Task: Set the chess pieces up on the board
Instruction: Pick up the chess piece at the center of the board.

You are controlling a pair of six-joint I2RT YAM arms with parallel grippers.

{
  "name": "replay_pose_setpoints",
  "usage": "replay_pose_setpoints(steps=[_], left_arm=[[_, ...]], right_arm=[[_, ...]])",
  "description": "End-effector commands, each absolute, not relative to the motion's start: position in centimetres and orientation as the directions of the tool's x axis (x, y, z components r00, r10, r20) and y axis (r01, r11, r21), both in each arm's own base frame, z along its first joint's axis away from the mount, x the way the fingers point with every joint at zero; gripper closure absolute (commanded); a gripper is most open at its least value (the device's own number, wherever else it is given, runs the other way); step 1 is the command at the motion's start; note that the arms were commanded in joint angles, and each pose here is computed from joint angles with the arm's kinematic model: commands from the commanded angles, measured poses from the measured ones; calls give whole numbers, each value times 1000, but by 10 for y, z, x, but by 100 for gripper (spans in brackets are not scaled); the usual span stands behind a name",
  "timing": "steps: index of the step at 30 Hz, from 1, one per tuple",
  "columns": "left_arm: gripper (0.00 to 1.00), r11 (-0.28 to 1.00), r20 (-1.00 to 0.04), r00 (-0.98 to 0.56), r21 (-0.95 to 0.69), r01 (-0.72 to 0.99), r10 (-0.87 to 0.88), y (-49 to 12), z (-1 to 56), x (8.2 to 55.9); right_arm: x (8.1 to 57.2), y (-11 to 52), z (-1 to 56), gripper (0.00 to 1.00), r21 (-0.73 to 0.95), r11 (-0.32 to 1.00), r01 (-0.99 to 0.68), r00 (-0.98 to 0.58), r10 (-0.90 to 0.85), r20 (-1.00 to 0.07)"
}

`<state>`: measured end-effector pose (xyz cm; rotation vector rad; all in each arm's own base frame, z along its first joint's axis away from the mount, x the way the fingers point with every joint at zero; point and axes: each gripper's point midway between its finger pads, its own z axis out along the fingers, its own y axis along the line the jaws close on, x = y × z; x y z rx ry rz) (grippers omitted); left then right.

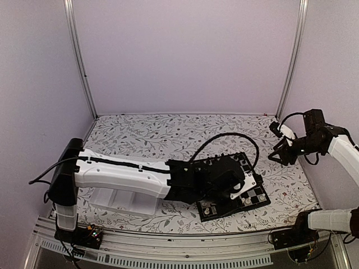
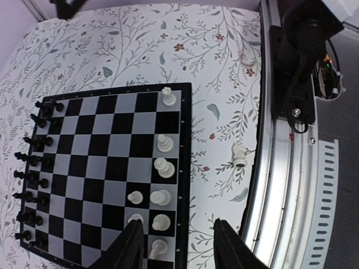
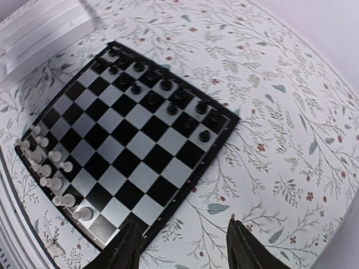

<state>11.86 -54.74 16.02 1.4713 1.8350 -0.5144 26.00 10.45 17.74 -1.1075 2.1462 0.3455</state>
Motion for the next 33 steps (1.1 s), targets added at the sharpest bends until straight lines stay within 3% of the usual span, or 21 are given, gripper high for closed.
replay_pose_setpoints(steps=[1,14,33], left_arm=[[55,134,-658,-40,93,987,752,-565,129,83],[55,65,-597,-17,58,996,802,-620,75,55],[57,104,-545,-73,26,994,835,-624,31,63]], right_arm=[[291,72,208,45,20,728,-685,-477,-428,-768],[302,68,199,44,170,767,-619,-526,-243,-815],[301,69,202,44,155,772,-616,-504,-235,-831]])
